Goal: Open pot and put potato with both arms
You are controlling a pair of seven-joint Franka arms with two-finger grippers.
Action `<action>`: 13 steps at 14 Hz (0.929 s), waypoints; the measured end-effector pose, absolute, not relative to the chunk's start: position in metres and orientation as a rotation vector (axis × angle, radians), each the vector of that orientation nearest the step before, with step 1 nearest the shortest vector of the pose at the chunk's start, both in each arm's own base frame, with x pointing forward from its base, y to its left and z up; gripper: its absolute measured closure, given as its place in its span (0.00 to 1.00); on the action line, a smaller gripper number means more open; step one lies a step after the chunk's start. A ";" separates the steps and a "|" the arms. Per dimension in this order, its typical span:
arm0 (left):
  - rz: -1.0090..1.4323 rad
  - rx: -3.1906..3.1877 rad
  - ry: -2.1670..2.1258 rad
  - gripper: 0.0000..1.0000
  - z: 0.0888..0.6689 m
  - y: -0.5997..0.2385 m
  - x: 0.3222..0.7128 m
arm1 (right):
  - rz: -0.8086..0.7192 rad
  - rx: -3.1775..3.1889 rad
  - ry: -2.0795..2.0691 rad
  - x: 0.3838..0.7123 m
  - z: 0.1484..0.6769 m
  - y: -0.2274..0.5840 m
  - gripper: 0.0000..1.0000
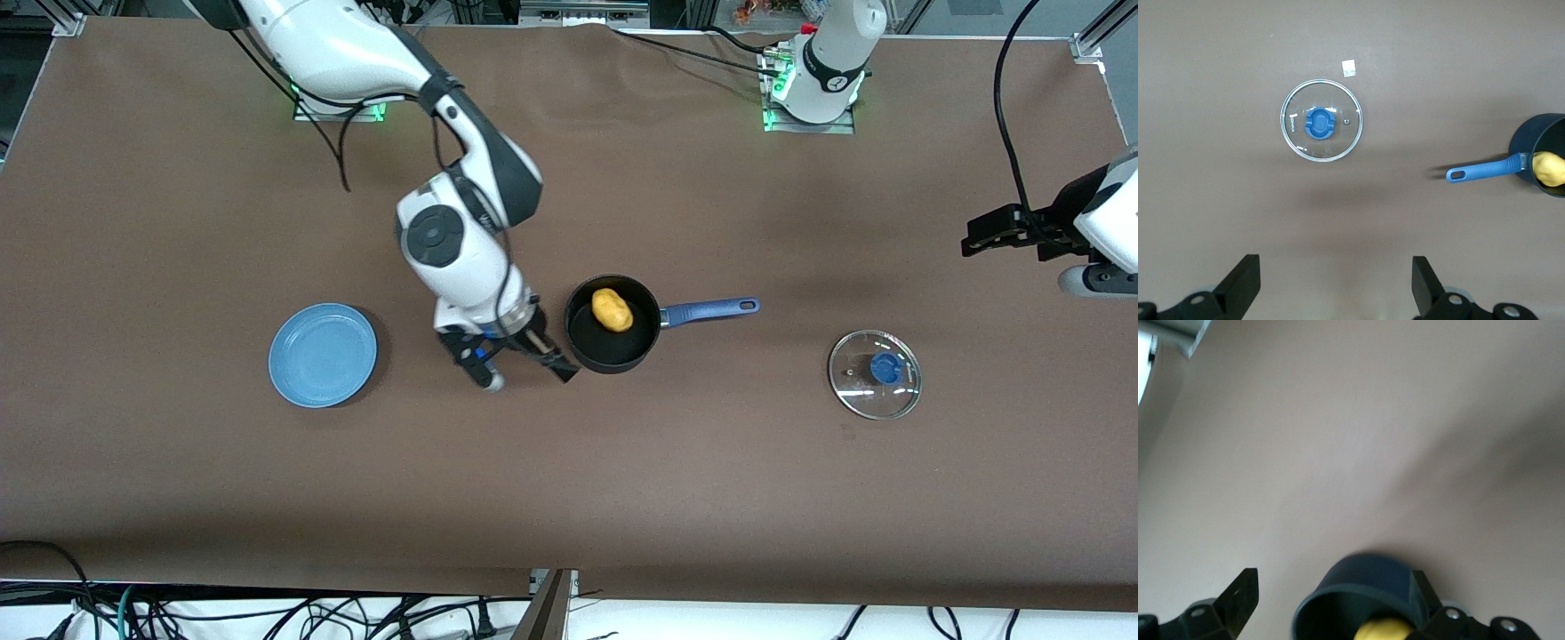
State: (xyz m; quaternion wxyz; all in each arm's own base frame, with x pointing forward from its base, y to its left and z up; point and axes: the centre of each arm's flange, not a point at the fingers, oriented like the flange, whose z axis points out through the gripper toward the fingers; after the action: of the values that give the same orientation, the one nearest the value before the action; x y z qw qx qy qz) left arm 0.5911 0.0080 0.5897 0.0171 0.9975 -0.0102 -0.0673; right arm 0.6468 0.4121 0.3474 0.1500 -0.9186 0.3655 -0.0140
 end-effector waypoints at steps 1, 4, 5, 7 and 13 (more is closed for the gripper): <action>-0.207 3.100 -0.035 0.00 0.592 0.007 0.590 | -0.039 -2.682 1.005 0.658 0.357 0.385 0.00; -0.208 3.101 -0.037 0.00 0.592 0.007 0.590 | -0.003 -2.804 0.841 0.680 0.392 0.307 0.00; -0.210 3.102 -0.037 0.00 0.591 0.006 0.590 | 0.013 -2.841 0.781 0.684 0.404 0.284 0.00; -0.219 3.101 -0.040 0.00 0.588 0.006 0.592 | 0.046 -2.916 0.648 0.687 0.427 0.236 0.00; -0.231 3.100 -0.045 0.00 0.583 0.004 0.594 | 0.071 -3.090 0.307 0.672 0.504 0.131 0.00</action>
State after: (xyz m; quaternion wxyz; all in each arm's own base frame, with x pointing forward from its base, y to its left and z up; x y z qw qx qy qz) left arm 0.5935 0.0038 0.5828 0.0163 0.9970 -0.0143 -0.0744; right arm 0.6717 0.1308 0.5039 0.0178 -0.9947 0.0989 0.0227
